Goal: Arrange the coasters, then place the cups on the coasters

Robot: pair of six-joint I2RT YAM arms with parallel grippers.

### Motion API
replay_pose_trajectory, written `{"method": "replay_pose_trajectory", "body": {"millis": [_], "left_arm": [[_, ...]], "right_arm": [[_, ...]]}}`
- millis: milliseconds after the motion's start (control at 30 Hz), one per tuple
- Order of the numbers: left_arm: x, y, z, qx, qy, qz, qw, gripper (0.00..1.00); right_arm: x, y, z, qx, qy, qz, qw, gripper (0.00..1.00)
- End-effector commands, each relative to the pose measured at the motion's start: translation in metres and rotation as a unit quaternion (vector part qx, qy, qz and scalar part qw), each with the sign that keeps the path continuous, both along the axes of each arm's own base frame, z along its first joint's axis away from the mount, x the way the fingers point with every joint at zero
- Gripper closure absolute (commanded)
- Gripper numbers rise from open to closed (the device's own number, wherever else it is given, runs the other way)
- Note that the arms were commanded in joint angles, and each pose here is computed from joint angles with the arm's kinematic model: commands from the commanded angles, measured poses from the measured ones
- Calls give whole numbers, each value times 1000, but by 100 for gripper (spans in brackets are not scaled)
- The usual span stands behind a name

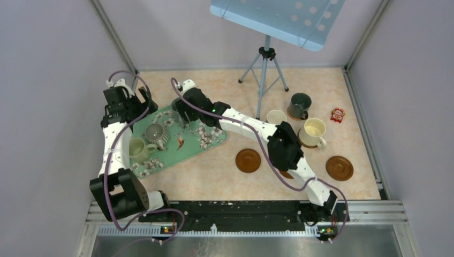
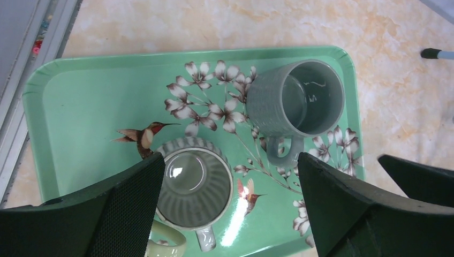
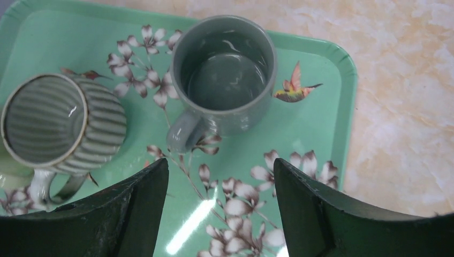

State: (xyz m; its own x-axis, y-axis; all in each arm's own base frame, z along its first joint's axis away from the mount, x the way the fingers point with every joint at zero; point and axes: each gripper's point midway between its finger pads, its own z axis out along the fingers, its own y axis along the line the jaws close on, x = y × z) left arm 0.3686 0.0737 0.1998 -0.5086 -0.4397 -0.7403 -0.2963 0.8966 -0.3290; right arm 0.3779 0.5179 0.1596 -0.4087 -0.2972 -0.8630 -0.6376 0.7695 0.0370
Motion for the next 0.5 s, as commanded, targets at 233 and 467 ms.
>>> {"method": "replay_pose_trajectory", "body": {"millis": [233, 467], "left_arm": [[3, -3, 9, -29, -22, -11, 999, 1], [2, -3, 3, -47, -17, -16, 999, 1]], "right_arm": [[4, 41, -12, 38, 3, -27, 999, 29], [5, 42, -33, 26, 12, -38, 999, 29]]}}
